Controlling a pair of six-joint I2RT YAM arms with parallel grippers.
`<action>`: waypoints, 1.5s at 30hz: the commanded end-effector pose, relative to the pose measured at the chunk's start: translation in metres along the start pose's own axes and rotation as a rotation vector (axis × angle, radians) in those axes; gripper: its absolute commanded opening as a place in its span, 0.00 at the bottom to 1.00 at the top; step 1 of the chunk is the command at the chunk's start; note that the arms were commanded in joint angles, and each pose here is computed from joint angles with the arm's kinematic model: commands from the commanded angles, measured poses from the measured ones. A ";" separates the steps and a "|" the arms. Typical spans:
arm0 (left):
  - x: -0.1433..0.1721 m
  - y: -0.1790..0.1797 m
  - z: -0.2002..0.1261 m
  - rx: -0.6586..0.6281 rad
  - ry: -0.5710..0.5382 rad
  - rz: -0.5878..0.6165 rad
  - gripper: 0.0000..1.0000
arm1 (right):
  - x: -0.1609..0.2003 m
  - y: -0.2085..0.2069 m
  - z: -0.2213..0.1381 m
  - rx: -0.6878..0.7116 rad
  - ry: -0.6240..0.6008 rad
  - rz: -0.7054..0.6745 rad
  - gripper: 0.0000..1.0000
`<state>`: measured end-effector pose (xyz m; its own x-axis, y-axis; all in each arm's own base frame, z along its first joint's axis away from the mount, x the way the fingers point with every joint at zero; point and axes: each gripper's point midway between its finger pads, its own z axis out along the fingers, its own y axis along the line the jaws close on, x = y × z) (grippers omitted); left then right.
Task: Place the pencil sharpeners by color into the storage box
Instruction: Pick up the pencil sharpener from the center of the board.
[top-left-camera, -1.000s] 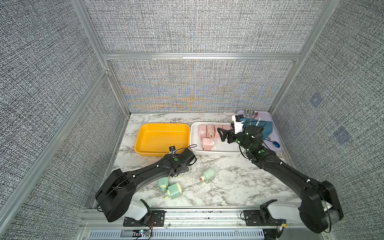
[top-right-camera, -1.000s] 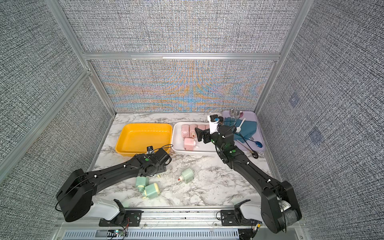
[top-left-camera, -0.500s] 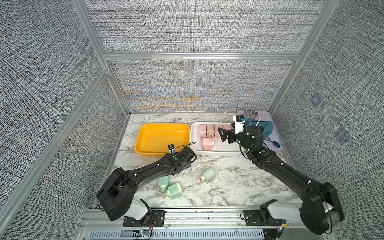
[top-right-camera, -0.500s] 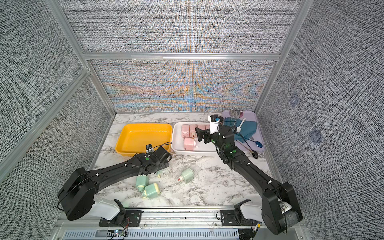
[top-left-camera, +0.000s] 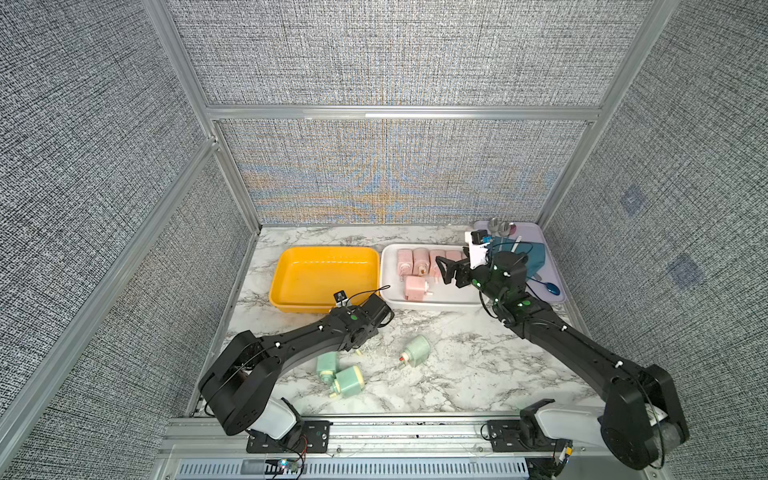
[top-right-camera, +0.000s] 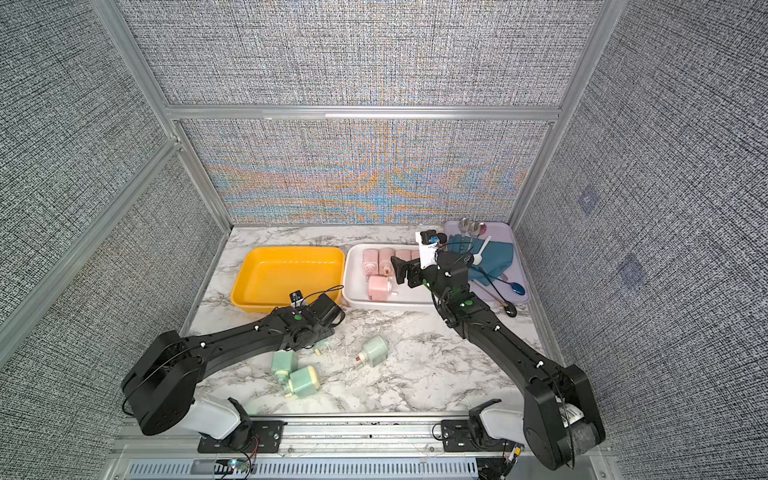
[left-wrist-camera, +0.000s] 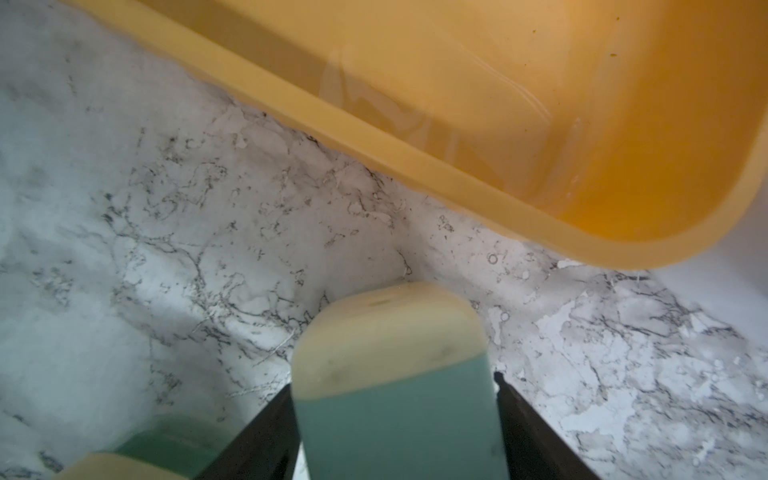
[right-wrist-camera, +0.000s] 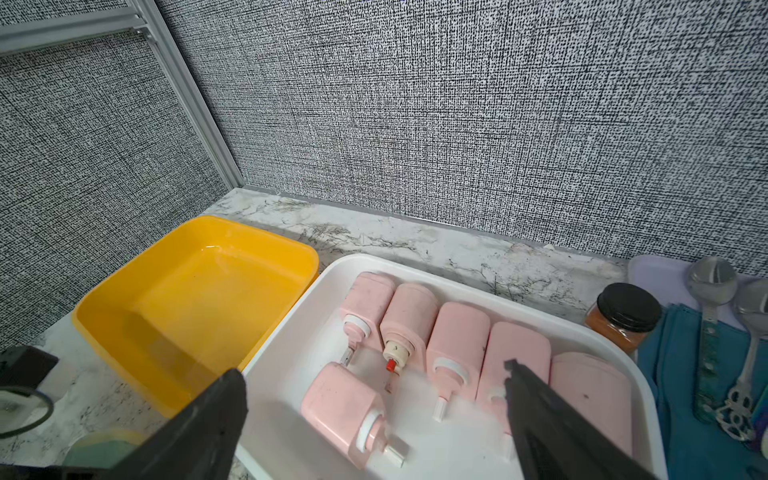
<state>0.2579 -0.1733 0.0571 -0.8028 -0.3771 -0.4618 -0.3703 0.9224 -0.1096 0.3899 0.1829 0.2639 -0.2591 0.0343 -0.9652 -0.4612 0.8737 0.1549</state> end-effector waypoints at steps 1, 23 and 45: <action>0.001 -0.001 0.001 -0.008 0.013 0.037 0.67 | -0.002 0.000 -0.001 0.006 -0.005 -0.001 0.99; -0.002 -0.012 -0.031 0.068 0.069 0.170 0.00 | -0.003 -0.011 -0.005 0.068 -0.037 0.099 0.99; -0.155 -0.075 -0.122 0.193 -0.303 0.327 0.00 | 0.014 -0.054 -0.032 0.280 -0.124 0.342 0.99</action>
<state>0.3293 -0.1917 0.2302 -0.7248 -0.1233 -0.6779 -0.0572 0.9912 -0.1192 0.3812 0.1299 0.2337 -0.2939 0.3081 -0.9048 -0.1560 0.9185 0.3634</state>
